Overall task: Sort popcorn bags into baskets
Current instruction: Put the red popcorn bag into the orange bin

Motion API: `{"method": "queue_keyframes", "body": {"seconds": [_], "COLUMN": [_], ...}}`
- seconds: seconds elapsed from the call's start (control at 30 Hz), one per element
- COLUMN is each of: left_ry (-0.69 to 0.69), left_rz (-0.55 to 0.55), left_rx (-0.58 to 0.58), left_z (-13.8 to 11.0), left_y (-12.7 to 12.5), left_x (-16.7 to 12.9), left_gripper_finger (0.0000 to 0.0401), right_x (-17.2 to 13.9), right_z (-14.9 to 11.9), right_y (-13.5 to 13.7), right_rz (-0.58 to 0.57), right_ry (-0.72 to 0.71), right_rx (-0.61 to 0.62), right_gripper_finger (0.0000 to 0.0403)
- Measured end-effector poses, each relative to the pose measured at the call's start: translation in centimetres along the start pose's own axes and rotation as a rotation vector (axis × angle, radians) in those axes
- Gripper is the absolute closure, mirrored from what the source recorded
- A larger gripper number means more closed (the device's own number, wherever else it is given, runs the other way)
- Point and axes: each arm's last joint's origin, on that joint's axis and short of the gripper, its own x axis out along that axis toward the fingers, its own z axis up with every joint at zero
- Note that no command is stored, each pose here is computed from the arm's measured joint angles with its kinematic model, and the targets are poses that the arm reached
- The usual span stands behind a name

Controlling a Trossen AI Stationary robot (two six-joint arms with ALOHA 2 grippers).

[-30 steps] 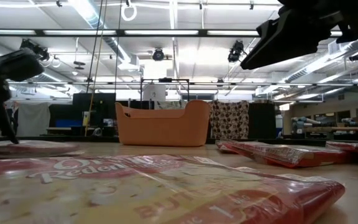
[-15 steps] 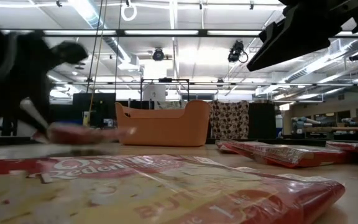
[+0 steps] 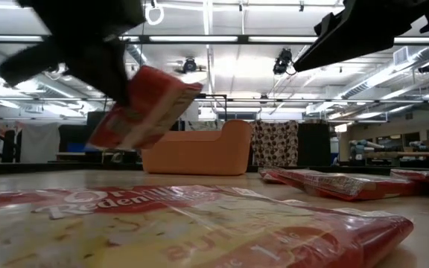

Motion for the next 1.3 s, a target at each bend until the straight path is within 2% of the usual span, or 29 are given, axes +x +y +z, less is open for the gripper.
{"method": "queue_keyframes", "body": {"seconds": [0.27,0.53,0.63,0.73,0.9,1.0,1.17,1.3], "left_ry": [0.080,0.215,0.220,0.179,0.191,0.210,0.201,0.128], "left_rz": [0.118,0.206,0.193,0.133,0.058,0.009,-0.016,-0.032], "left_rx": [-0.013,0.042,0.047,0.017,0.037,0.047,0.029,0.036], "left_z": [1.3,-0.8,-1.8,-2.9,-4.8,-5.6,-5.8,-4.5], "left_y": [7.0,14.4,16.9,18.8,20.3,20.4,20.4,19.6], "left_x": [3.0,8.6,10.3,12.0,14.9,16.3,17.1,15.4], "left_gripper_finger": [0.0384,0.0384,0.0384,0.0384,0.0384,0.0367,0.0304,0.0249], "right_x": [0.5,1.0,1.0,1.0,1.0,1.2,1.6,1.9], "right_z": [-0.5,-1.4,-1.5,-1.5,-1.5,-1.5,-1.5,-1.6], "right_y": [-0.8,-1.5,-1.5,-1.5,-1.7,-2.0,-3.0,-3.6], "right_rz": [-0.034,-0.060,-0.062,-0.061,-0.102,-0.125,-0.152,-0.165], "right_ry": [0.025,0.056,0.060,0.060,0.059,0.061,0.072,0.084], "right_rx": [0.044,0.055,0.053,0.051,0.030,0.021,0.028,0.030], "right_gripper_finger": [0.0295,0.0295,0.0295,0.0295,0.0295,0.0295,0.0295,0.0295]}}
